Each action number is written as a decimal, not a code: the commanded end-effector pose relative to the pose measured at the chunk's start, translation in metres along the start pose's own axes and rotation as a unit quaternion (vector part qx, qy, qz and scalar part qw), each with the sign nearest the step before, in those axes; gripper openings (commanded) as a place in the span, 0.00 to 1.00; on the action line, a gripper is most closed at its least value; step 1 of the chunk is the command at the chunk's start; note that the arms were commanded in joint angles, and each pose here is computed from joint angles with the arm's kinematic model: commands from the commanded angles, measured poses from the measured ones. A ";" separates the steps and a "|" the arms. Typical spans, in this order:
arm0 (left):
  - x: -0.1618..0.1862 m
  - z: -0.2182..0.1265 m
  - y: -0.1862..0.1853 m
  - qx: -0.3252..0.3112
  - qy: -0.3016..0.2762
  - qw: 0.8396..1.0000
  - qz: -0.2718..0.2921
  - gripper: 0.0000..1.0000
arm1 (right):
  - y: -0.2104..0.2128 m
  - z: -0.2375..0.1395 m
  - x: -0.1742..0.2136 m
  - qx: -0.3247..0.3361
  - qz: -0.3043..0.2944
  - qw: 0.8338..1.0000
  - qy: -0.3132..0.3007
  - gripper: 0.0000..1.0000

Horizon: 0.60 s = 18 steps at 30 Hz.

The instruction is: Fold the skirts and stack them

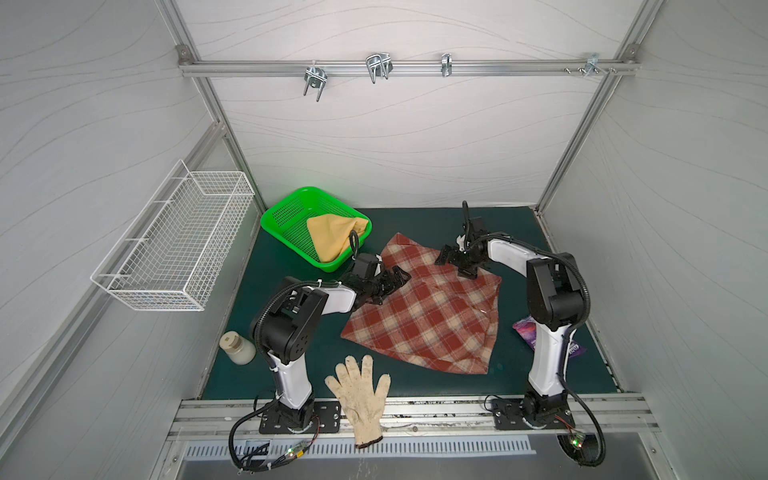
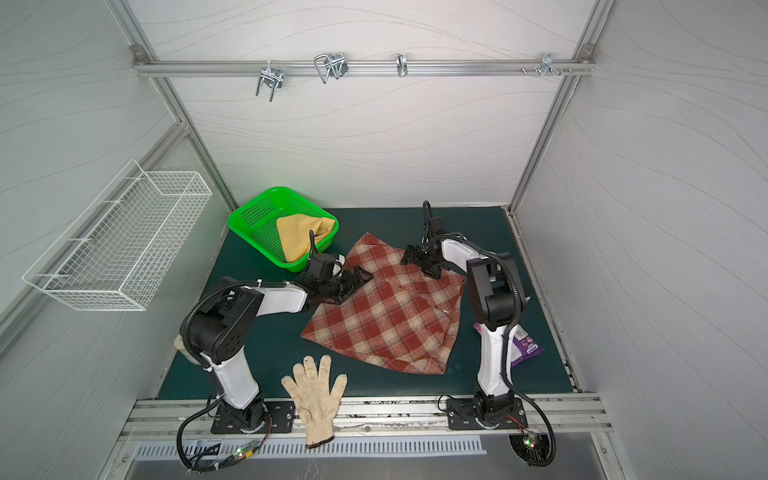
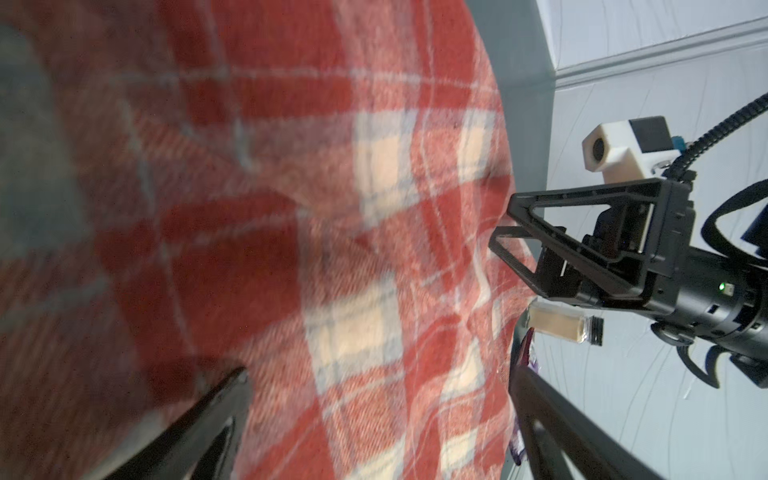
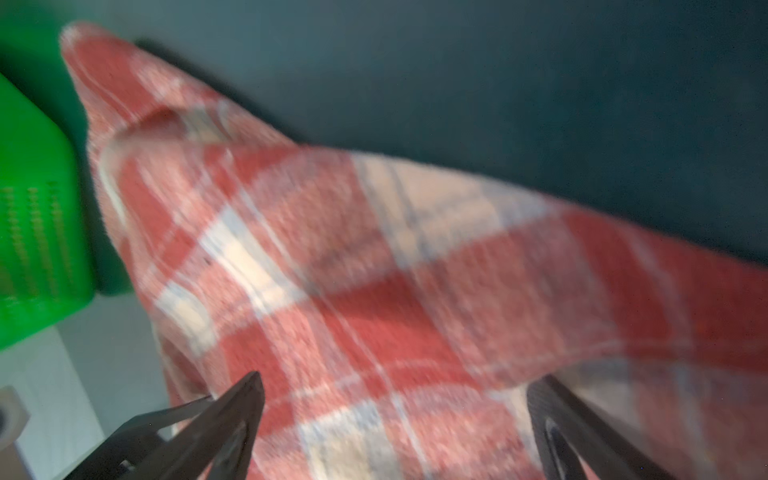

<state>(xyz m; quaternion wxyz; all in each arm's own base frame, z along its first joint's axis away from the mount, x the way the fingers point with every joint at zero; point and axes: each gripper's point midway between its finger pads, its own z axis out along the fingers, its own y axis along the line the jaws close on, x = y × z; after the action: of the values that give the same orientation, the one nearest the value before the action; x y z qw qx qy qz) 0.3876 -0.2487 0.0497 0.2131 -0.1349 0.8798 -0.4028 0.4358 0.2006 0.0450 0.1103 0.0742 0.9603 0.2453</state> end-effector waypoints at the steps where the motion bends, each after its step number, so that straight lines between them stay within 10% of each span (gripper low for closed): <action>1: 0.003 0.016 0.063 -0.086 0.023 0.995 -0.052 0.99 | -0.023 0.035 0.007 0.026 0.031 0.998 0.052 0.99; 12: -0.074 0.050 0.037 -0.080 0.003 0.995 -0.059 0.99 | -0.007 0.051 -0.074 0.005 0.040 0.998 0.037 0.99; 18: -0.108 0.037 -0.006 -0.041 -0.022 0.998 -0.041 0.99 | 0.032 -0.001 -0.104 -0.047 -0.014 0.997 -0.052 0.99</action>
<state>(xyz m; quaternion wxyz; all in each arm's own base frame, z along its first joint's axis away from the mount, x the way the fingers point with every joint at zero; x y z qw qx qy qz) 0.5008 -0.2420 0.0560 0.2177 -0.1764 0.8783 -0.3873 0.5450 0.2137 0.0554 0.1418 0.0776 0.9446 0.2856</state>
